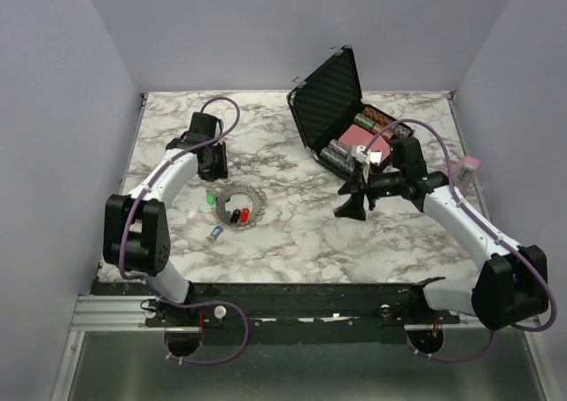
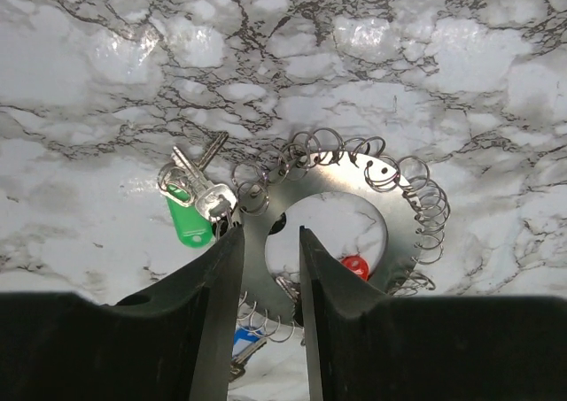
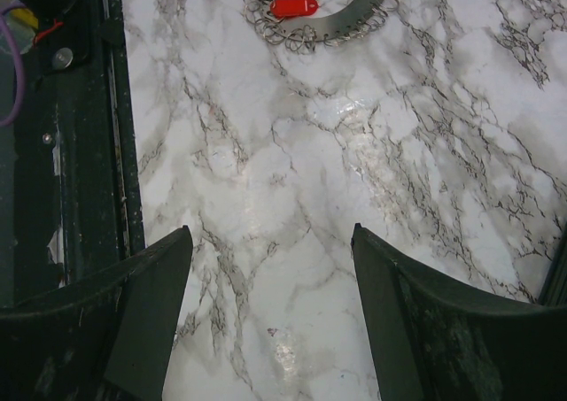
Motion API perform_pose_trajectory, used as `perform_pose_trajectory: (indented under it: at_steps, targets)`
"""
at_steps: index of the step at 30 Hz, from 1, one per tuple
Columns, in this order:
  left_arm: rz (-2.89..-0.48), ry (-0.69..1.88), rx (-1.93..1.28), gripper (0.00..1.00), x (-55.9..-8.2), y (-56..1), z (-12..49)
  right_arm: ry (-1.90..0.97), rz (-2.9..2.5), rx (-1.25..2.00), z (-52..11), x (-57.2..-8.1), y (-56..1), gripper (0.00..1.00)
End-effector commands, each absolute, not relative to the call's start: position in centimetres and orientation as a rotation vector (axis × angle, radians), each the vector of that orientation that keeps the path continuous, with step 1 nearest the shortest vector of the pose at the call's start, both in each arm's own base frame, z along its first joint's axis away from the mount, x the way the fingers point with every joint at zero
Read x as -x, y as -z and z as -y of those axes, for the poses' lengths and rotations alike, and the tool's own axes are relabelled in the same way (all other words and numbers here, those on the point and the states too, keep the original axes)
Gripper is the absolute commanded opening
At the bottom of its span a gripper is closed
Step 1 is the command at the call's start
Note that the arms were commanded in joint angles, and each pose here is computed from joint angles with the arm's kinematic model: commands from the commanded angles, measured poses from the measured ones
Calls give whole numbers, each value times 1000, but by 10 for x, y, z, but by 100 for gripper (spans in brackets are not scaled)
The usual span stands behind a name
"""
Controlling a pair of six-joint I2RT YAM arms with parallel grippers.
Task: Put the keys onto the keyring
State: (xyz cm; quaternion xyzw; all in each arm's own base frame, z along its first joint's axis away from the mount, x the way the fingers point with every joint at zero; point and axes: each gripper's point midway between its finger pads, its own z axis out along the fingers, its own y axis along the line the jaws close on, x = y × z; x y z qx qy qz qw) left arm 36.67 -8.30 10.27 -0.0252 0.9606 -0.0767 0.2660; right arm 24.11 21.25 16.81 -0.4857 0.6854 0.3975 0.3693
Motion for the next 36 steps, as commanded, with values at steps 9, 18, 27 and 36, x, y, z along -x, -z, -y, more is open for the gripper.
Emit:
perform_pose_trajectory:
  at_steps: [9, 18, 27, 36]
  targets:
    - [-2678, 293, 146, 38, -368, -84, 97, -1010, -1762, 1245, -210, -241, -168, 81]
    - [-2788, 256, -136, 36, -364, -80, 104, -1008, -1765, 1247, -210, -240, -167, 81]
    - [-2830, 148, -276, 36, -342, -74, 108, -1003, -1764, 1247, -210, -241, -167, 81]
    - [-2658, 355, 57, 36, -289, -68, 113, -1015, -1763, 1250, -210, -239, -167, 81]
